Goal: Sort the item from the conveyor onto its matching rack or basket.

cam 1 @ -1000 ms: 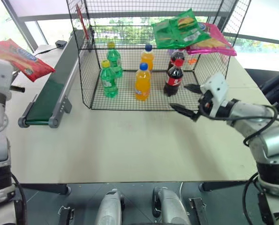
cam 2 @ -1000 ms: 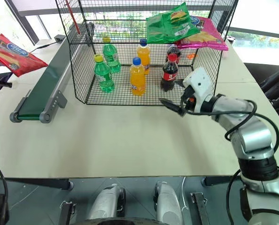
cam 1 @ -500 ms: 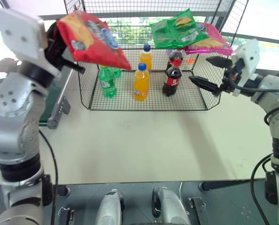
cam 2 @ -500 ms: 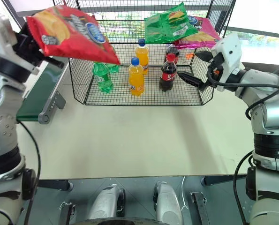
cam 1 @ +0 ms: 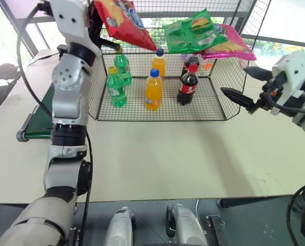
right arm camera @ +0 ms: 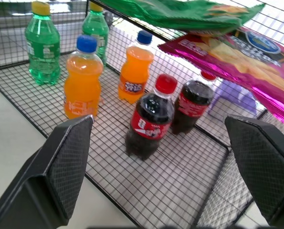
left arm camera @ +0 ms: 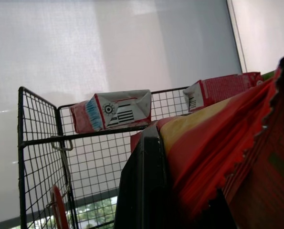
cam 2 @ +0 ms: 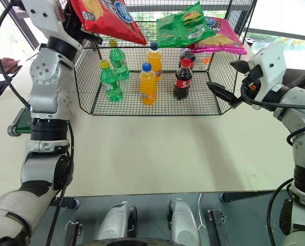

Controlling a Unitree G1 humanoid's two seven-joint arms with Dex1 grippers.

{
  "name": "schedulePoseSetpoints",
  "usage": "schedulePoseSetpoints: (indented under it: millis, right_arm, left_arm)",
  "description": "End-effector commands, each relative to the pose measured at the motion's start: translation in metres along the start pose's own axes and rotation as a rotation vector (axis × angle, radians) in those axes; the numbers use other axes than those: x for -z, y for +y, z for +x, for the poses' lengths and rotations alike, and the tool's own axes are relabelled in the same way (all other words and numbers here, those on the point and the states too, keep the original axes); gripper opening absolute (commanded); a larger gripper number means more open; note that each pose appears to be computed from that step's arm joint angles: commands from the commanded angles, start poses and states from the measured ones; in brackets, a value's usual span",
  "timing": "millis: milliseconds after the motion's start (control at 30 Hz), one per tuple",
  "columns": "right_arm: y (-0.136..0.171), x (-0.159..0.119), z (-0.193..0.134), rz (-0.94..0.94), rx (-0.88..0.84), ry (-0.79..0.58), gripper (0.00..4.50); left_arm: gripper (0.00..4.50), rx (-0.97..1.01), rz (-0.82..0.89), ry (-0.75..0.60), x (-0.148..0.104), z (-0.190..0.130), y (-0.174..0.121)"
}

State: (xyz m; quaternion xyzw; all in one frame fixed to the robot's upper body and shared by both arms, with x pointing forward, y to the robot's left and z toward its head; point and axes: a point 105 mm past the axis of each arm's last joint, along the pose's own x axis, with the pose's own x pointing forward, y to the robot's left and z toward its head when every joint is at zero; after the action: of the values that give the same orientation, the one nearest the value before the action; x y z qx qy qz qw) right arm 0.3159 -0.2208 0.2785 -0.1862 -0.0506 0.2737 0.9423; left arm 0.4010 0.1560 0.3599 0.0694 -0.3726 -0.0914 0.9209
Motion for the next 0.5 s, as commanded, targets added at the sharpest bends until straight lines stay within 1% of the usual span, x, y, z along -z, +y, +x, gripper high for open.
schedulePoseSetpoints:
  millis: [33,100,233,367,500]
  right_arm:
    - [-0.002,-0.017,-0.008,-0.045,0.026,-0.043,4.5]
    - [-0.002,-0.017,-0.008,-0.043,0.027,-0.041,4.5]
    - [-0.002,-0.017,-0.008,-0.04,0.026,-0.041,4.5]
    - [-0.001,-0.018,-0.008,-0.04,0.025,-0.043,4.5]
    - [0.001,-0.019,-0.008,-0.036,0.024,-0.048,4.5]
  left_arm:
    - [0.06,-0.097,0.035,-0.058,-0.013,0.003,0.016]
    - [0.06,-0.146,0.12,0.019,0.004,0.001,0.019]
    - [0.06,-0.142,0.188,0.193,0.043,-0.007,0.003]
    - [0.06,-0.128,0.209,0.27,0.058,-0.011,-0.018]
    - [0.06,-0.143,0.172,0.33,0.07,-0.01,-0.04]
